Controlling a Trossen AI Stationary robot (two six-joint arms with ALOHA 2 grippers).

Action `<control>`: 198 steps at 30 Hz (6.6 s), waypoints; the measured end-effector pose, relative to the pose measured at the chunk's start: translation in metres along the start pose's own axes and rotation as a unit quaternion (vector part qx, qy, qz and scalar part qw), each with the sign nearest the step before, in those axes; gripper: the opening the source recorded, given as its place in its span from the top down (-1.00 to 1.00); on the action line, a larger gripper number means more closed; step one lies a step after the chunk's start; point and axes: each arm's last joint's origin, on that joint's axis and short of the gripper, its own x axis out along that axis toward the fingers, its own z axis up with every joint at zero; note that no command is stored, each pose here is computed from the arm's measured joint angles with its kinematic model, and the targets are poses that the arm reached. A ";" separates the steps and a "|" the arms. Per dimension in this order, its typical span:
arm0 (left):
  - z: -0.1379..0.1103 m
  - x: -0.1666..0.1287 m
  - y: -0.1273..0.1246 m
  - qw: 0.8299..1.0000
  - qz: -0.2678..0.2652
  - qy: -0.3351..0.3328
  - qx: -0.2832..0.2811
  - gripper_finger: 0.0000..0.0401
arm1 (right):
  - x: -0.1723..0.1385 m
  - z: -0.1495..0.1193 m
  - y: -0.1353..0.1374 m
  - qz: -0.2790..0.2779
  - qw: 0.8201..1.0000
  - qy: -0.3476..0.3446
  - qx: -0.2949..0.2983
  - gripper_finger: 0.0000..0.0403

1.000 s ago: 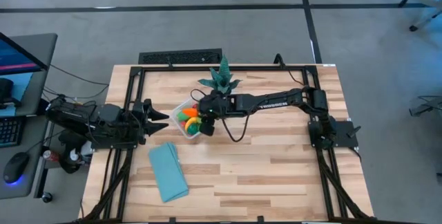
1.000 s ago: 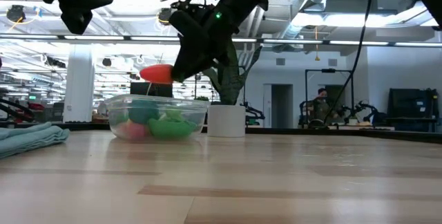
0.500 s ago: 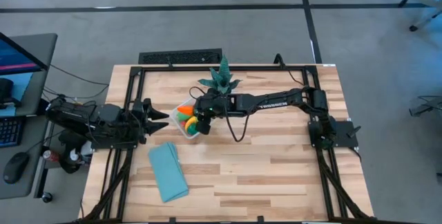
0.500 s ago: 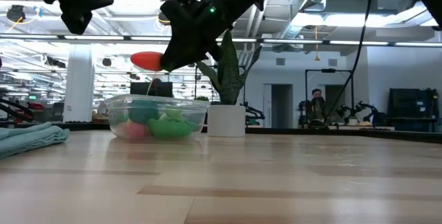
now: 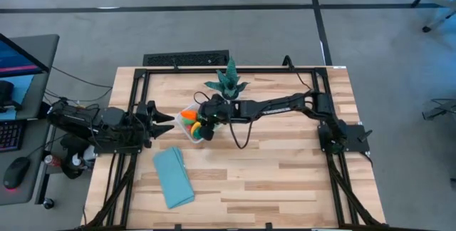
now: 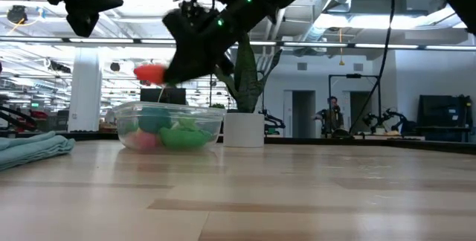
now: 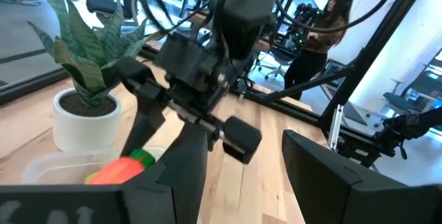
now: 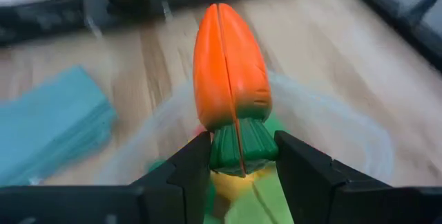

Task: Pick and placing Produce into tupperware
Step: Put the orange carrot into the transparent container, then return to Home Position

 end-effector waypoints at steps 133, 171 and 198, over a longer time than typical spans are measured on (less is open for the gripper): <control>0.006 0.000 0.000 0.981 0.029 -0.035 0.190 0.11 | -0.251 -0.132 -0.031 0.156 0.949 -0.274 0.014 -0.11; -0.038 -0.007 0.018 0.950 -0.067 -0.236 0.194 0.11 | -0.267 -0.177 -0.049 0.171 0.913 -0.367 0.045 -0.11; -0.030 -0.006 0.028 0.933 -0.073 -0.265 0.231 0.11 | -0.265 -0.174 -0.070 0.146 0.913 -0.378 0.045 -0.11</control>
